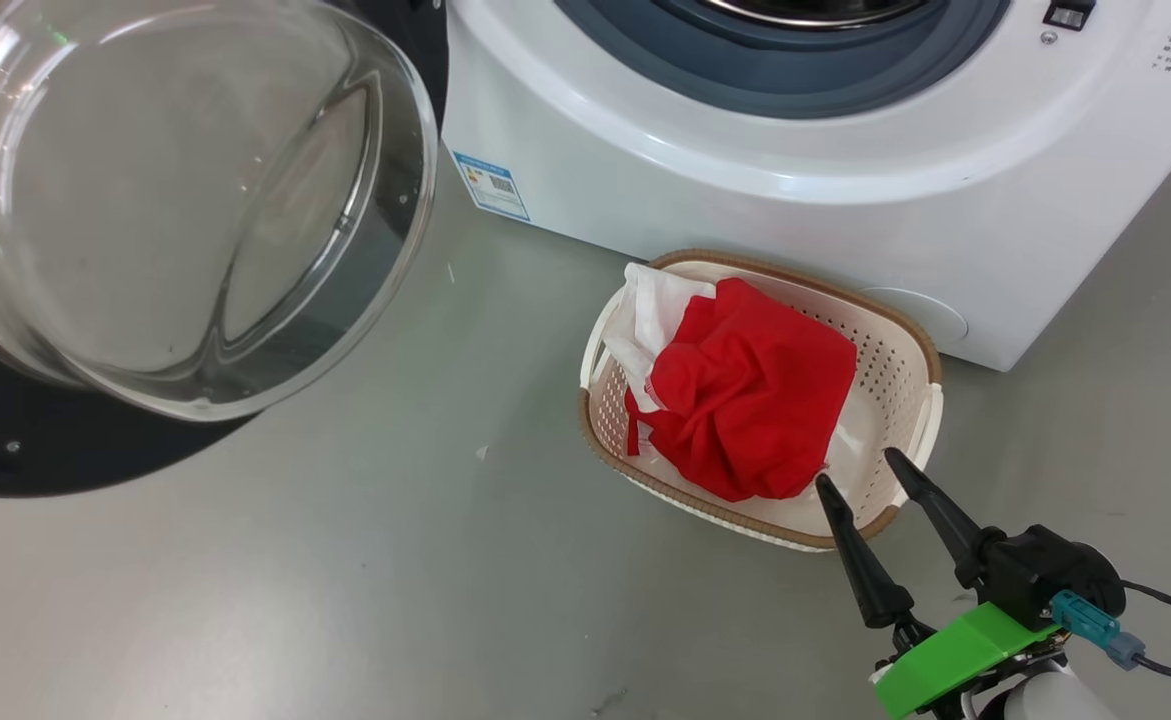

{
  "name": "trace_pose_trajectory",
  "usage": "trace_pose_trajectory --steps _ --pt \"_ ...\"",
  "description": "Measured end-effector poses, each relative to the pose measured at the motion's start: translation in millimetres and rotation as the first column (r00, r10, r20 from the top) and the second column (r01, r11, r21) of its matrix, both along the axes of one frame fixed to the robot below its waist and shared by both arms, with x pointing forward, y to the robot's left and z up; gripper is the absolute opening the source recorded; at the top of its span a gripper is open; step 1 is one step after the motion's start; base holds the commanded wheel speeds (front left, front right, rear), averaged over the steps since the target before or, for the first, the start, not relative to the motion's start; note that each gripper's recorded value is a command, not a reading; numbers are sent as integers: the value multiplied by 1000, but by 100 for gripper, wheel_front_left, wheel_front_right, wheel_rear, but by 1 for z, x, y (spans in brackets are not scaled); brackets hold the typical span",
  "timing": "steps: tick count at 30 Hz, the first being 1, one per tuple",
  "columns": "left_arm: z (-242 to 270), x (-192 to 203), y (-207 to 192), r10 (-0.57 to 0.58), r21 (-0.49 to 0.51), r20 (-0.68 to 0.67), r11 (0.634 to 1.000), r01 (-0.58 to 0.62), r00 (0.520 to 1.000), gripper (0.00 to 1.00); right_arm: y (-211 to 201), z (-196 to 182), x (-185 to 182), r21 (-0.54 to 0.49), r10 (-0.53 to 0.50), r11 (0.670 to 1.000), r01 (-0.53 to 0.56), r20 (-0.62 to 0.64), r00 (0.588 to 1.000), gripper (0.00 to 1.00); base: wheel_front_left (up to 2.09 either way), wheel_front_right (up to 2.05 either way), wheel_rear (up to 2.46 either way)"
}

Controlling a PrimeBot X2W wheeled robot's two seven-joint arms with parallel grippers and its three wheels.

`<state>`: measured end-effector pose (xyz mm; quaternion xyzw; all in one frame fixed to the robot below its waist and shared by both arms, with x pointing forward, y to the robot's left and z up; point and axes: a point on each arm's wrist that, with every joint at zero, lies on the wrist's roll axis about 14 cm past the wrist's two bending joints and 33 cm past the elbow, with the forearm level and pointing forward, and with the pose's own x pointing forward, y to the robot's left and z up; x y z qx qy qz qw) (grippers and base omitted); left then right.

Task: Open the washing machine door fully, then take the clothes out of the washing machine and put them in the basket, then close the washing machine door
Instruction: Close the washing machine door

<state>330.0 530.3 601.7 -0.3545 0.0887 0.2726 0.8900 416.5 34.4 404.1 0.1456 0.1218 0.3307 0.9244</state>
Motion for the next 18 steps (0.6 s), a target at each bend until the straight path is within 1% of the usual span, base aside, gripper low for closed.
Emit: trace_pose_trajectory --steps 10,15,18 --pt "7 -7 -25 -141 35 -27 989 142 990 0 -5 17 4 11 -30 999 30 39 999 100 0 0 0" --pt "9 -9 -43 -222 31 -27 974 223 975 0 -10 24 4 13 -49 999 48 54 997 100 0 0 0" --pt "6 -3 -64 -299 6 -25 954 299 954 0 -12 24 0 10 -54 999 53 52 997 100 0 0 0"
